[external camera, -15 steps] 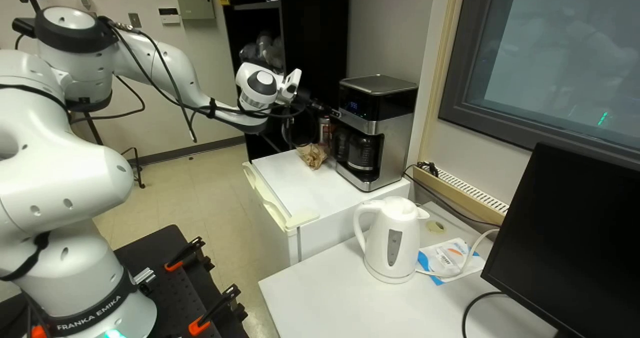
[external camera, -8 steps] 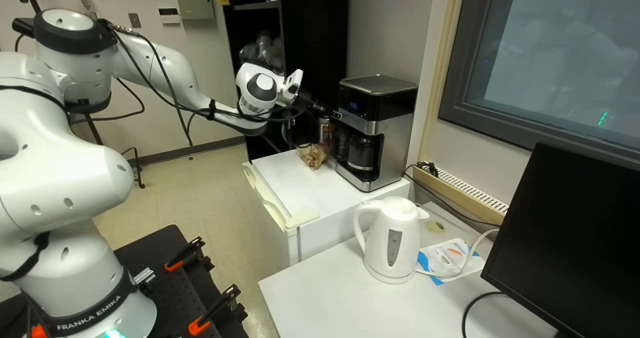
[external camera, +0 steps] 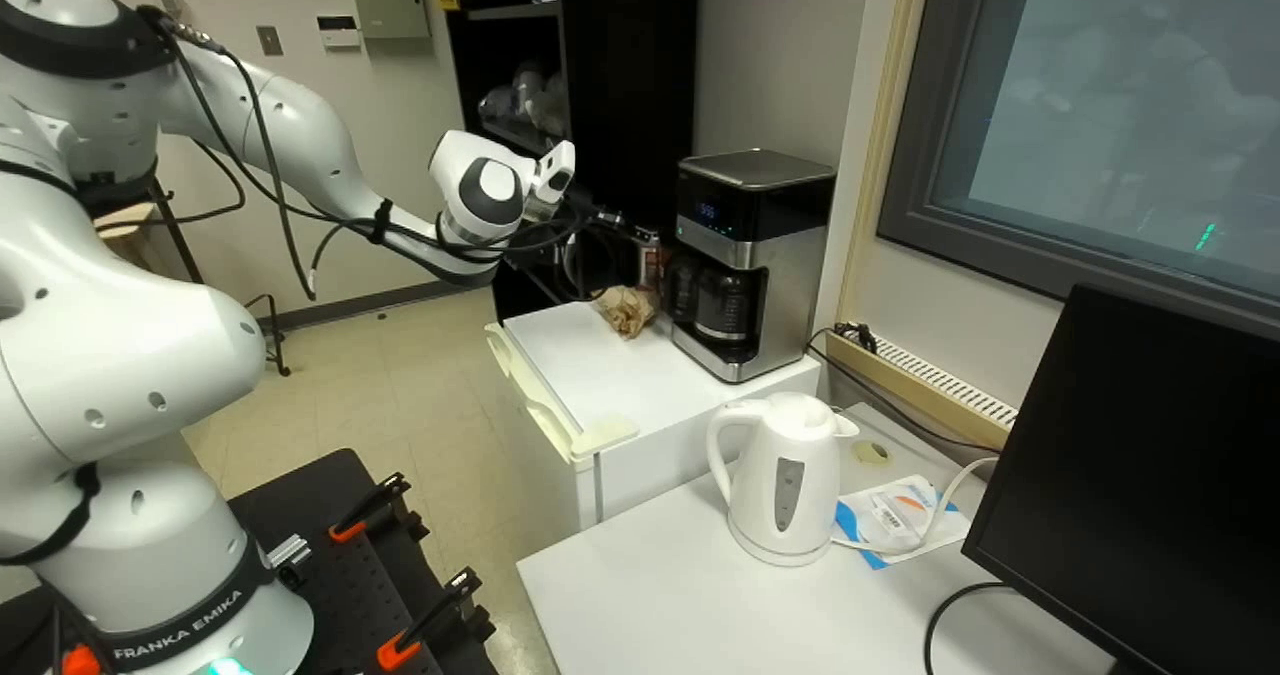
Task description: Turn on the coffeemaker.
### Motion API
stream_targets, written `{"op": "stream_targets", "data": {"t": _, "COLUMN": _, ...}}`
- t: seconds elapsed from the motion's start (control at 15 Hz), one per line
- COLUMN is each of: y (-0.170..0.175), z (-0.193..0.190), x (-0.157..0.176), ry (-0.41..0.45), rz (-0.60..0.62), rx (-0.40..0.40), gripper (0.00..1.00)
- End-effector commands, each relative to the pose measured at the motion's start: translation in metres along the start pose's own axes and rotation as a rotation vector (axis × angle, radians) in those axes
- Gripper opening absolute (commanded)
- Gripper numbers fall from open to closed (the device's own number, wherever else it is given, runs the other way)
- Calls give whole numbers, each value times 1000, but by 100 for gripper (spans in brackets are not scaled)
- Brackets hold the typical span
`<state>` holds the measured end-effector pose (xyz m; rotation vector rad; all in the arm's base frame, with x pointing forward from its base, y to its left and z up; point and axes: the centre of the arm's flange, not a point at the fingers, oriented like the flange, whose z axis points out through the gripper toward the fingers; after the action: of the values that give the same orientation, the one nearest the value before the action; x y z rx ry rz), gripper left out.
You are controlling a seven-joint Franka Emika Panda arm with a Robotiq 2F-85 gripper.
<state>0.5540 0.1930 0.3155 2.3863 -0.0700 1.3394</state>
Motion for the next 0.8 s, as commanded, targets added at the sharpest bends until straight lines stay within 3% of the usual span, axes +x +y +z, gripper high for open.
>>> {"op": "stream_targets", "data": {"t": 0.0, "y": 30, "z": -42, "x": -9, "ry": 22, "rz": -51, "rx": 67, "gripper": 0}}
{"op": "stream_targets", "data": {"t": 0.73, "y": 72, "z": -83, "x": -18, "ry": 111, "rz": -94, "rx": 49, "gripper": 0}}
